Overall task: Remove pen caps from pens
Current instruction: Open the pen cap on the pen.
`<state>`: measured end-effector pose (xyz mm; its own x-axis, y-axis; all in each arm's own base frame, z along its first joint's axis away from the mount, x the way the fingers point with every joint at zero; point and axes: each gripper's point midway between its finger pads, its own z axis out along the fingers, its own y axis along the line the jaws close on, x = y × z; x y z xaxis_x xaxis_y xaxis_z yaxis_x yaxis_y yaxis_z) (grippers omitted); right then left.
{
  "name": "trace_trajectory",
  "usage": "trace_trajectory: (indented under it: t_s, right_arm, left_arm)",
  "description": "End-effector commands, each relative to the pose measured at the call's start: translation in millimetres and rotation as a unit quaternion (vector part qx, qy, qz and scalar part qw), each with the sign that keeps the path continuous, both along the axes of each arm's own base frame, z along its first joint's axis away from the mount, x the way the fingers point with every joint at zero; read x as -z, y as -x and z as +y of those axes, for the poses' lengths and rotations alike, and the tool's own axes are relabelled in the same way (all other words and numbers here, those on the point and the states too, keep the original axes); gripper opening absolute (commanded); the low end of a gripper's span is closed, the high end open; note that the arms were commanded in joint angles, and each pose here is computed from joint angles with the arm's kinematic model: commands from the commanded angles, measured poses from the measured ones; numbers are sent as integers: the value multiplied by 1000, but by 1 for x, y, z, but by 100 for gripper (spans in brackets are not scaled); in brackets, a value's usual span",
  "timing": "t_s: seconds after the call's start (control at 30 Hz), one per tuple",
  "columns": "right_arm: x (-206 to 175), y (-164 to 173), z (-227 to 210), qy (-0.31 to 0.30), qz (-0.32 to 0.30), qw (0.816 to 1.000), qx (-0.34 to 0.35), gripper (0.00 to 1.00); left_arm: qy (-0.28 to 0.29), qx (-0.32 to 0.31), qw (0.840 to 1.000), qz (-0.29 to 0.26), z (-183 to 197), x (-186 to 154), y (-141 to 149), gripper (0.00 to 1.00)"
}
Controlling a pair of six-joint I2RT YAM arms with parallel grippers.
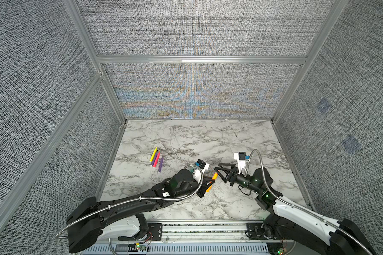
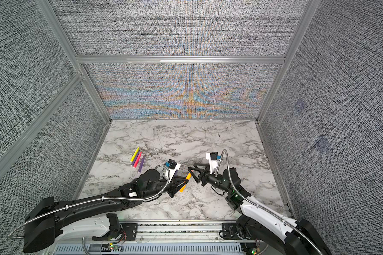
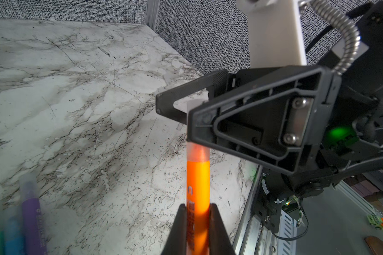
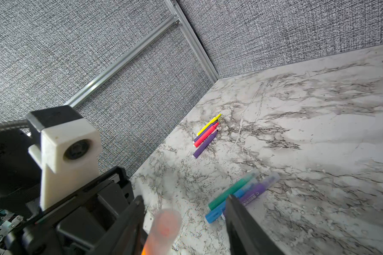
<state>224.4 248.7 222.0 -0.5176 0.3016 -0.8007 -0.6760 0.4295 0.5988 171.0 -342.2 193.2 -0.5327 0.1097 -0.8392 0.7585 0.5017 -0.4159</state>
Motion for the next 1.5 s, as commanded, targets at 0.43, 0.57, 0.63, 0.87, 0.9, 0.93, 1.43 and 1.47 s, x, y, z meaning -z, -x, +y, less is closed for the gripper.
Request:
trace_trajectory:
  t_s: [0.43,0.57,0.63,0.87,0.9,0.93,1.43,1.47]
  right_arm:
    - [-26,8,14,-26,-41,999,-19,14]
    - [-29,10,17,-28,-55,998,-22,4]
    - [-29,11,18,-24,-58,998,-21,0]
    - [-31,15,25,-18,-63,998,-26,0]
    - [-32,15,26,-18,-65,997,-27,0]
    - [-32,16,26,-17,-65,997,-28,0]
    - [-73,12,20,-18,-102,995,-1,0]
    - [-74,11,19,-16,-102,995,2,0]
  left_arm:
    - [31,-8,999,-22,-3,-18,-3,3]
    - [28,-11,999,-25,-2,-17,-3,4]
    - [28,-14,999,-30,-1,-17,-4,10]
    - [31,-20,998,-50,-2,-21,-9,30]
    - [31,-19,998,-52,-3,-21,-10,32]
    - [32,-16,998,-53,-5,-22,-10,33]
    - [10,-13,999,-41,-8,-8,-10,0]
    - [9,-15,999,-41,-8,-7,-11,0]
